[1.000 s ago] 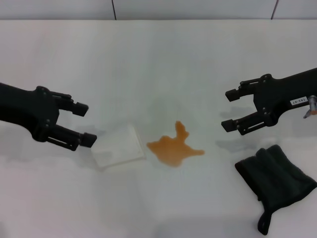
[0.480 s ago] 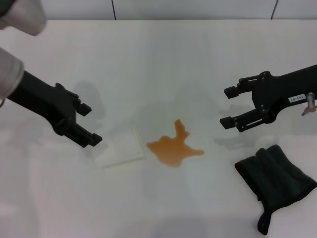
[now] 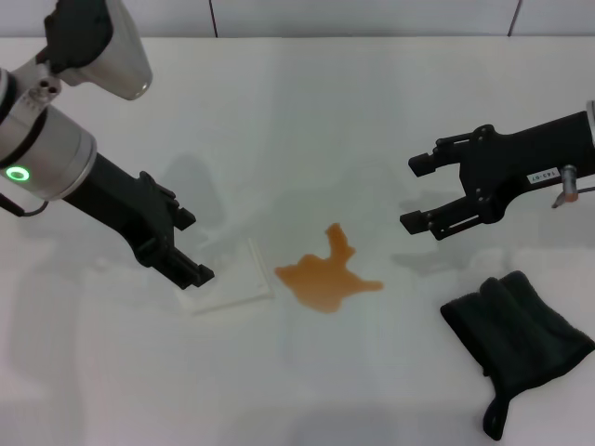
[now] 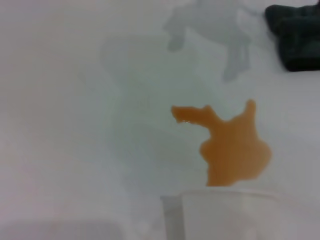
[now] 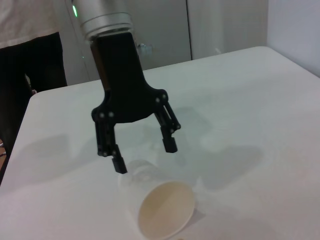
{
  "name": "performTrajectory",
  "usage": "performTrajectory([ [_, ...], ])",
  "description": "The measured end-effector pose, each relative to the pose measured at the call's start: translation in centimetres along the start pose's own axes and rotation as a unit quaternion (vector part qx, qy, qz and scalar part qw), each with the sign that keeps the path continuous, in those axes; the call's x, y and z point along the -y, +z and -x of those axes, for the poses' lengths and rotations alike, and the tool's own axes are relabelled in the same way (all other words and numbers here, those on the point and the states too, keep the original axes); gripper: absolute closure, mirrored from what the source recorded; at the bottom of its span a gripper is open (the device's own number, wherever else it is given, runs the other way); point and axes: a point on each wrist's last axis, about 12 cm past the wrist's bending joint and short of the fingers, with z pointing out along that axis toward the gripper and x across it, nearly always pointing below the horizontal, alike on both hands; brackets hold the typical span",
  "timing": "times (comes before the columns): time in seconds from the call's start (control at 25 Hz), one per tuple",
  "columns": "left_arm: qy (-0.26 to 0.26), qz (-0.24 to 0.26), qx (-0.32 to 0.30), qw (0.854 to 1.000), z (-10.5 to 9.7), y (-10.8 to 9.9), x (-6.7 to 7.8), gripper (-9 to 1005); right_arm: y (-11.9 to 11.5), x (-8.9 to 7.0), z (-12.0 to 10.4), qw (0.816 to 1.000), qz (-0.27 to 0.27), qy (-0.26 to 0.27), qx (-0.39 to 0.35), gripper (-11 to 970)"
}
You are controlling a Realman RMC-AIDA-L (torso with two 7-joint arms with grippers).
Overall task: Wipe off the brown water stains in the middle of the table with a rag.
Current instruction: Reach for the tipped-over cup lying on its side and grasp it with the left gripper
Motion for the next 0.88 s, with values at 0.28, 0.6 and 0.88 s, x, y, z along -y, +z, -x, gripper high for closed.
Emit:
performTrajectory([
  [0.28, 0.01, 0.012, -0.005, 1.0, 0.6, 1.1, -0.2, 116, 0.0, 0.0, 0.0, 1.0, 0.001, 0.0, -0.001, 102],
  [0.6, 0.032, 0.0, -0.013, 0.999, 1.6, 2.5, 0.3, 119, 0.1, 0.1, 0.0, 1.0, -0.001, 0.001, -0.002, 103],
  [0.88, 0.064, 0.004, -0.029, 0.998, 2.4, 3.6, 0.8, 121, 0.0, 0.0, -0.3, 1.0, -0.002, 0.001, -0.003, 103],
])
